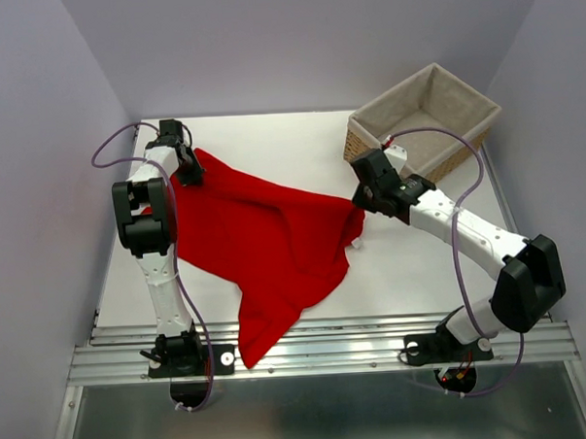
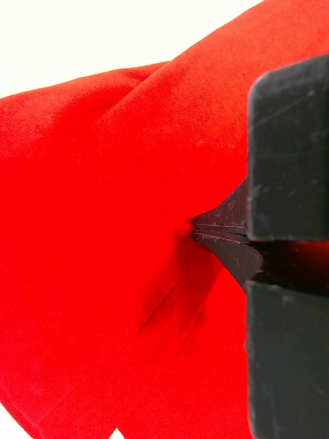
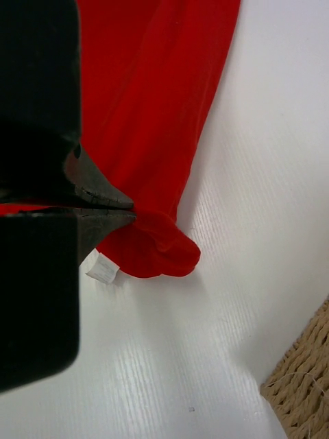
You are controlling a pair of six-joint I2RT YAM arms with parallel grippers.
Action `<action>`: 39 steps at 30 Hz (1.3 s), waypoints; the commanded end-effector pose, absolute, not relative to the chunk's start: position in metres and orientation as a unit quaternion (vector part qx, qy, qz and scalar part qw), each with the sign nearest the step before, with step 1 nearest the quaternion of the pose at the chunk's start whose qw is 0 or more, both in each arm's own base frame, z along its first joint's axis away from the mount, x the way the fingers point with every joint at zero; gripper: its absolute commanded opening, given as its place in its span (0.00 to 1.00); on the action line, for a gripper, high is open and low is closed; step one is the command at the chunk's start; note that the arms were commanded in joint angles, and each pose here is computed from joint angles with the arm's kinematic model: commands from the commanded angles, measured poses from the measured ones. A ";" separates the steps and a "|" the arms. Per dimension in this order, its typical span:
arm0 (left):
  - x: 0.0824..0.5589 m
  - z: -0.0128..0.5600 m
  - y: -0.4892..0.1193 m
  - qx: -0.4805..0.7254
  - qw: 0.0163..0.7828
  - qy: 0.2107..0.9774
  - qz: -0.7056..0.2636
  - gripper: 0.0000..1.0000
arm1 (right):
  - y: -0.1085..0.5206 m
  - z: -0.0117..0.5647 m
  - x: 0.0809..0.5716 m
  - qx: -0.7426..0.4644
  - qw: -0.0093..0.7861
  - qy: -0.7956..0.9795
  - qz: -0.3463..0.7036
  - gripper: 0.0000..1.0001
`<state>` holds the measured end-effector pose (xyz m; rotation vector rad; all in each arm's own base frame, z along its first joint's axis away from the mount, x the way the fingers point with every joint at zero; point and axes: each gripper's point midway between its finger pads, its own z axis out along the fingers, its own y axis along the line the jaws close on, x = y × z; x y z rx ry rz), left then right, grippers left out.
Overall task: Roll the t-shirts
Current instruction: Fold the T-shirt at the center of the board.
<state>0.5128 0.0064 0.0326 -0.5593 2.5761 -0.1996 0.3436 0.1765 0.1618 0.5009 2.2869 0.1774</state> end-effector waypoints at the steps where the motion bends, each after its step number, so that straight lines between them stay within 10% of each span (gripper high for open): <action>1: 0.517 0.037 0.011 -0.201 0.255 0.944 -0.066 0.00 | 0.173 0.182 0.343 0.222 0.419 0.877 0.075 0.01; 12: 0.523 0.040 0.013 -0.200 0.257 0.943 -0.064 0.00 | 0.156 0.084 0.306 0.264 0.375 0.889 0.000 0.01; 19: 0.521 0.043 0.015 -0.201 0.259 0.943 -0.058 0.00 | 0.148 0.084 0.292 0.264 0.378 0.887 0.003 0.44; 39: 0.512 0.053 0.017 -0.206 0.266 0.940 -0.055 0.00 | 0.215 0.060 0.291 0.193 0.268 0.927 0.179 0.53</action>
